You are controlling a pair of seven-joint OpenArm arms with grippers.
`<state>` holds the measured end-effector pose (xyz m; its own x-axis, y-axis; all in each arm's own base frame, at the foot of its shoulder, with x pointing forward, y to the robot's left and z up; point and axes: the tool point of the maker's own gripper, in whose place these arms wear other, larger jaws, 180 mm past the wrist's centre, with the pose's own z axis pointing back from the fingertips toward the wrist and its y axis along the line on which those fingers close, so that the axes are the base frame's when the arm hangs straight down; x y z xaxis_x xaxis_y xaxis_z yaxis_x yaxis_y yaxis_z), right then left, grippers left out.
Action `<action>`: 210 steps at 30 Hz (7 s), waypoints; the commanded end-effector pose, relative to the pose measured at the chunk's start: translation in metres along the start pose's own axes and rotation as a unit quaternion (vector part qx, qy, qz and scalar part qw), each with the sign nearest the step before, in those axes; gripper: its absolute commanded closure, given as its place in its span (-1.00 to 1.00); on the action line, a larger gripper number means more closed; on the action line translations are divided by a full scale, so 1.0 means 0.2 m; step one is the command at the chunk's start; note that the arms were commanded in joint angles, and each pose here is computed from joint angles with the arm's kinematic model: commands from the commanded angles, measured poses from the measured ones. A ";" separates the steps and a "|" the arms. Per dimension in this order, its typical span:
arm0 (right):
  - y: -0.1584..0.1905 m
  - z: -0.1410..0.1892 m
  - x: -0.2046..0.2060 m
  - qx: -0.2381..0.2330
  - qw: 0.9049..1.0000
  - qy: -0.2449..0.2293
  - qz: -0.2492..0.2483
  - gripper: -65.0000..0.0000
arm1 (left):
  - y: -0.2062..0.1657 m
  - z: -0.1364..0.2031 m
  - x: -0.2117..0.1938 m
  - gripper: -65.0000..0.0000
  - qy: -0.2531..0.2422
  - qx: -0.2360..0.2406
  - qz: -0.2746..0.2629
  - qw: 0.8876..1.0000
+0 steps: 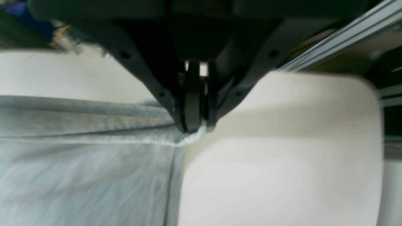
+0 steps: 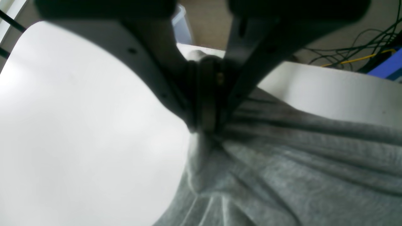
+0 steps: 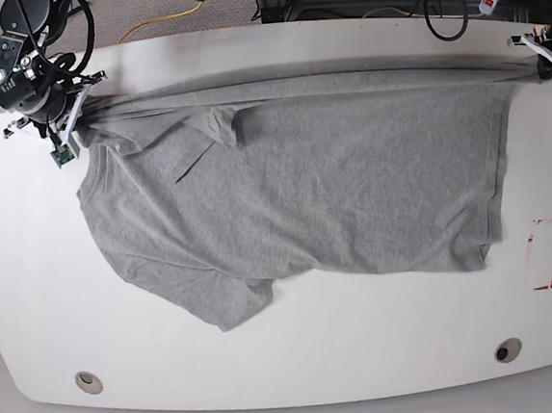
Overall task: Fold the T-shirt properly
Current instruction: 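Lift the shirt by the hem and drag it flat across the table, then open both grippers and release the shirt edge, then move the right gripper onto the shirt and pinch the folded fabric, then pull the pinched fabric with the right gripper toward the shirt's edge, then carry the pinched shirt corner with the right gripper to the shoulder corner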
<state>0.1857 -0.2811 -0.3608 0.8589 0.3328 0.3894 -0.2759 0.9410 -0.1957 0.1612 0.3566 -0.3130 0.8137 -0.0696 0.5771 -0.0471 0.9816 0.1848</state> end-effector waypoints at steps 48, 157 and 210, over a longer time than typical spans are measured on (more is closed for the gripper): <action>0.07 0.06 0.08 0.087 0.989 -0.082 -0.088 -0.55 | 0.00 -0.33 0.65 -0.21 -0.044 0.016 -0.121 0.992; 0.36 -0.17 0.81 0.200 0.961 -0.190 0.031 1.00 | -0.08 -0.43 0.14 -0.20 0.021 -0.038 -0.142 0.989; -0.10 0.02 0.20 0.054 0.989 -0.119 -0.071 -0.63 | -0.25 -0.28 0.26 -0.20 -0.039 -0.036 -0.177 0.983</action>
<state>0.2272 -0.2777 -0.3470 0.7792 0.1944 0.5959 -0.2358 0.9718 -0.0087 0.2344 0.3138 -0.3454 0.7463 -0.4010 0.5312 0.2695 0.9118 0.3098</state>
